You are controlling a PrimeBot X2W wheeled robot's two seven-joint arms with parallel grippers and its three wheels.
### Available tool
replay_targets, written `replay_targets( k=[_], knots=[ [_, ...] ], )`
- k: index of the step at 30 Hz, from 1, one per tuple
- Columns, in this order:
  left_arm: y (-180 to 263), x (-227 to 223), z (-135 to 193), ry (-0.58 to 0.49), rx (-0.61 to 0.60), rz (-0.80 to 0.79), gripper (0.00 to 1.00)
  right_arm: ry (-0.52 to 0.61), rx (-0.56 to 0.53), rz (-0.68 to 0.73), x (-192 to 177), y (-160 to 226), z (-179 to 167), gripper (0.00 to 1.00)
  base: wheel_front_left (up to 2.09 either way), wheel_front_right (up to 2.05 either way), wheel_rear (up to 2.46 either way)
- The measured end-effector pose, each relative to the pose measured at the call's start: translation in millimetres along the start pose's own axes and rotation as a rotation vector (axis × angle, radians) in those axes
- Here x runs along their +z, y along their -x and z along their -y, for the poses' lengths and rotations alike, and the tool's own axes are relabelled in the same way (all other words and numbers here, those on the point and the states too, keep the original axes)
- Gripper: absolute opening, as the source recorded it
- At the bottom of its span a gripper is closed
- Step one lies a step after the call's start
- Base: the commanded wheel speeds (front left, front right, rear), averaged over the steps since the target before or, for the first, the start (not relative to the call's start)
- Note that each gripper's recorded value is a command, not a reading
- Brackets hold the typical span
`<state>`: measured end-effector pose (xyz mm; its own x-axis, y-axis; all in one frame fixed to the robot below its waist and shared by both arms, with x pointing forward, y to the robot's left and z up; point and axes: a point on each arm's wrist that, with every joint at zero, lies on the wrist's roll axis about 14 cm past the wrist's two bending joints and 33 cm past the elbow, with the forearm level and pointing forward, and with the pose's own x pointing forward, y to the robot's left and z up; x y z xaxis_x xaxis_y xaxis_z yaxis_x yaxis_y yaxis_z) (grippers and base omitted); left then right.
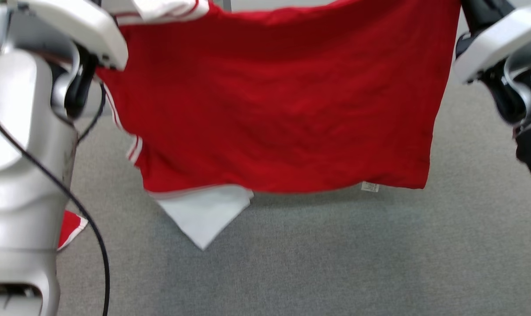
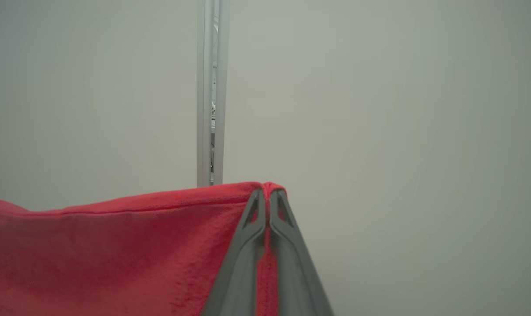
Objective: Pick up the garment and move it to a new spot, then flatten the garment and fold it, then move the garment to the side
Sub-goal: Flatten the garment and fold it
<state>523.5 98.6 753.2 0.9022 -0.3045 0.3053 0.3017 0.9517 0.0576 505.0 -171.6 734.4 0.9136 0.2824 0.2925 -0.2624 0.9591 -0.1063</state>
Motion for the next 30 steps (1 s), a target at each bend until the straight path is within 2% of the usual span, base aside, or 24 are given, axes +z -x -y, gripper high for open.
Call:
replay_targets(
  k=[5,10,13,18,23,26,30],
  knots=[
    [-49,11,-5,-0.105,0.017,0.054,0.0,0.035,-0.017,-0.009,-6,-44,17,0.0,0.0,0.0,0.0],
    [-105,41,-7,-0.241,0.035,0.226,0.0,0.11,-0.022,0.081,4,-99,36,0.0,0.0,0.0,0.0],
    [-132,36,-9,-0.313,0.04,0.299,0.0,0.153,-0.021,0.097,-12,-127,44,0.0,0.0,0.0,0.0],
    [-167,-19,-9,-0.343,0.029,0.278,0.0,0.201,-0.032,0.047,-67,-159,61,0.0,0.0,0.0,0.0],
    [-182,-74,-10,-0.309,0.018,0.224,0.0,0.237,-0.043,0.063,-96,-175,75,0.0,0.0,0.0,0.0],
    [-184,-111,-3,-0.287,-0.015,0.201,0.0,0.207,-0.042,0.014,-147,-176,75,0.0,0.0,0.0,0.0],
    [-168,-177,-5,-0.262,-0.032,0.106,0.0,0.152,-0.016,-0.106,-228,-159,62,0.0,0.0,0.0,0.0]
  ],
)
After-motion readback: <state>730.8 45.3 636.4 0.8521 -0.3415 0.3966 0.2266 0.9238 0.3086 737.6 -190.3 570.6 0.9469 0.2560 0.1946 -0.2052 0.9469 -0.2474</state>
